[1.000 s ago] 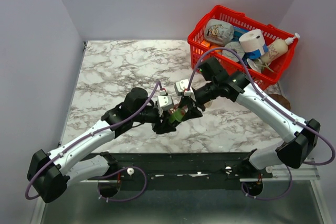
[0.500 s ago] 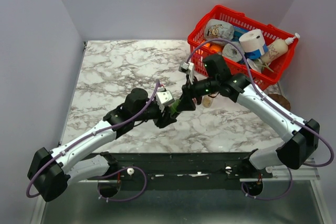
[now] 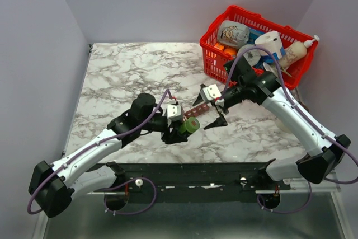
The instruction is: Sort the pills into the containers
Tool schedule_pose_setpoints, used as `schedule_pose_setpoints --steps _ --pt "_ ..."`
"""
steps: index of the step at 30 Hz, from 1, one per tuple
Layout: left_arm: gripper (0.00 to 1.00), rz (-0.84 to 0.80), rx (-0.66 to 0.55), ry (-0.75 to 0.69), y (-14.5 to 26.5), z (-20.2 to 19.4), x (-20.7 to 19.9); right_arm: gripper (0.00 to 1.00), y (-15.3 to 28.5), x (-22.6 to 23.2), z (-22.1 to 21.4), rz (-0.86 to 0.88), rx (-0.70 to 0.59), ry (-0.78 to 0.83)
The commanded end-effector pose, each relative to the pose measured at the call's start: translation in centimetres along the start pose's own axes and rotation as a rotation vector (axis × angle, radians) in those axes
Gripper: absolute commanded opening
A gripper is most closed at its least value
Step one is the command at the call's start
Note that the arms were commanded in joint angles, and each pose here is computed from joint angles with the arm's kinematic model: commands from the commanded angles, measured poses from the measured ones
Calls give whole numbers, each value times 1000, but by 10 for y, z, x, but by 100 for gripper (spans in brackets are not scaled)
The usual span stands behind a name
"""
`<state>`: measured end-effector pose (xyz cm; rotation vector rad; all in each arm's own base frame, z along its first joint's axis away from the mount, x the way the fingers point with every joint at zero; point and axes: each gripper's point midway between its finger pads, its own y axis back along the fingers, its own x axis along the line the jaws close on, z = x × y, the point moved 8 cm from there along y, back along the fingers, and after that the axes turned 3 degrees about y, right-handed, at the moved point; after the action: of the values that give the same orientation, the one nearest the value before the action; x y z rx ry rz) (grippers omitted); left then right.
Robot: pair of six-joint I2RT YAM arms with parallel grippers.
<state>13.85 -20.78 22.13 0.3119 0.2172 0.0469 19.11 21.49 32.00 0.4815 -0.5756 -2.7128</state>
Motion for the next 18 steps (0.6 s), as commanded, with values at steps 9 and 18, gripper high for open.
schedule_pose_setpoints --steps 9,18 --pt "0 -207 -71 -10 0 27 -12 94 -20 17 2 169 -124 233" --pt "0 -165 -73 3 -1 32 -4 76 -35 23 -1 202 -94 163"
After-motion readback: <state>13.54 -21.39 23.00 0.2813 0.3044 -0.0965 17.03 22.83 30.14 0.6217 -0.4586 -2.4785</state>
